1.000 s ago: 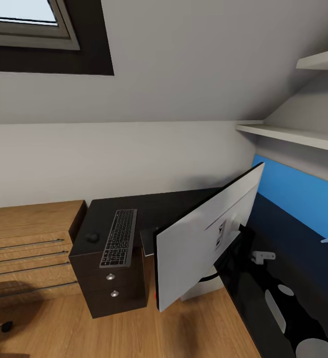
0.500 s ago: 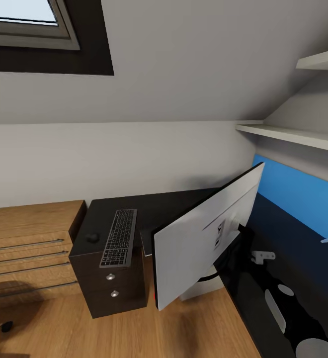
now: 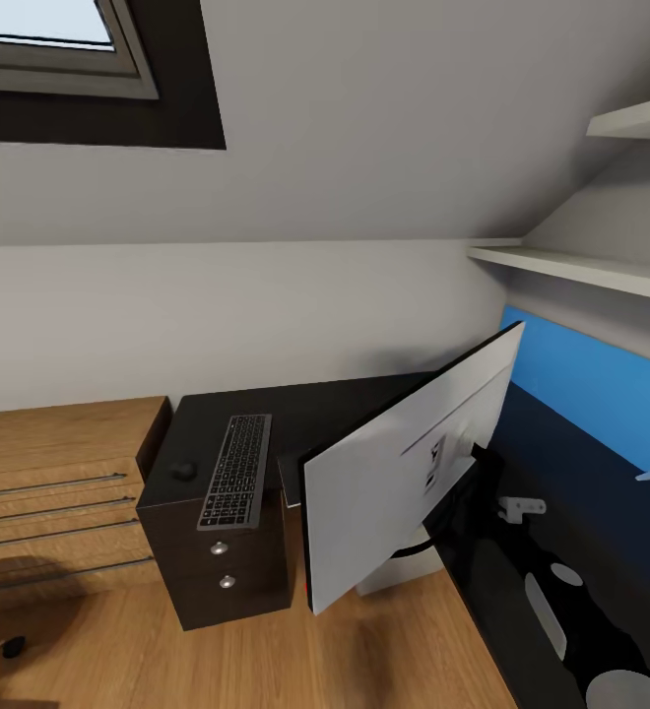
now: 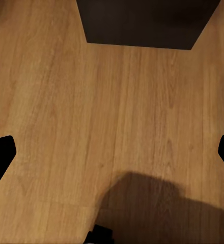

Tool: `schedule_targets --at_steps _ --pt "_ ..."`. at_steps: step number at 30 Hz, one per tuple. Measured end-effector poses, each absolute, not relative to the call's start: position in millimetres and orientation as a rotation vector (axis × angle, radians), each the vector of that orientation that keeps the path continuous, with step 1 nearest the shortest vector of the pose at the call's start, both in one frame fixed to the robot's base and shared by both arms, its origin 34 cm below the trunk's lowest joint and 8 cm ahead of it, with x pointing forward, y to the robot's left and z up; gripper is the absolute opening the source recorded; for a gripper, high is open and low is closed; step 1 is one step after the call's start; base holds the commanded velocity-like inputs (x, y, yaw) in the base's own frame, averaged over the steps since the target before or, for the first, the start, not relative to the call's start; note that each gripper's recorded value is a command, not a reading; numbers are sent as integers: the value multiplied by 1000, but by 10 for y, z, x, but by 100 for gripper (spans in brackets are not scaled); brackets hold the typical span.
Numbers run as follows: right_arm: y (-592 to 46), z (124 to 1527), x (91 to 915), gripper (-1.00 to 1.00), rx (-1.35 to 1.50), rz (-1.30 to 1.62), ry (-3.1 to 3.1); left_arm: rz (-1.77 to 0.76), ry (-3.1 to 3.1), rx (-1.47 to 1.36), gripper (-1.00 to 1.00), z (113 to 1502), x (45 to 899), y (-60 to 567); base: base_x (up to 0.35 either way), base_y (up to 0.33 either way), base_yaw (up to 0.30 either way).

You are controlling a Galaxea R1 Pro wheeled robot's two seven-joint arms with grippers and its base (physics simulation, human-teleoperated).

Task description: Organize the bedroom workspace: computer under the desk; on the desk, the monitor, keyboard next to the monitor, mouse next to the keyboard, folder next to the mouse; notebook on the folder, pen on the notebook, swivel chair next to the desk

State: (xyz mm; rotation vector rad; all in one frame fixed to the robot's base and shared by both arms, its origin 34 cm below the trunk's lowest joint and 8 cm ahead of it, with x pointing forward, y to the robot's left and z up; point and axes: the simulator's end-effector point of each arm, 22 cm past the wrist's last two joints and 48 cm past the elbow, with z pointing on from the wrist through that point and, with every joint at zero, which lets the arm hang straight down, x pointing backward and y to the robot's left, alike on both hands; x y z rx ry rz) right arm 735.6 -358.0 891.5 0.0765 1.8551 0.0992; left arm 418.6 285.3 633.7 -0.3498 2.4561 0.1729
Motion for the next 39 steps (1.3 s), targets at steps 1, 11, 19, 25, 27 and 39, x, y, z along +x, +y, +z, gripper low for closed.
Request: schedule_targets --at_steps 1,11,19,25,27,39 --pt "-3580 8914 7356 -100 77 100 1855 173 2456 -350 100 6337 4186 2855 0 0 0" --pt "-3581 8914 7356 -100 76 99 1855 174 2456 -350 100 6337 4186 2857 0 0 0" --pt "-3597 8915 7354 -100 75 97 1855 174 2456 -350 100 6337 4186 2858 0 0 0" --pt "-3599 8915 7353 -100 75 96 1855 175 2456 -351 100 6338 4185 2862 0 0 0" --pt "-3599 8915 7353 -100 75 96 1855 174 2456 -351 100 6337 4185 2861 0 0 0" --pt "-3616 8917 7352 -100 77 93 1855 174 2456 -351 100 6338 4186 2862 0 0 0"
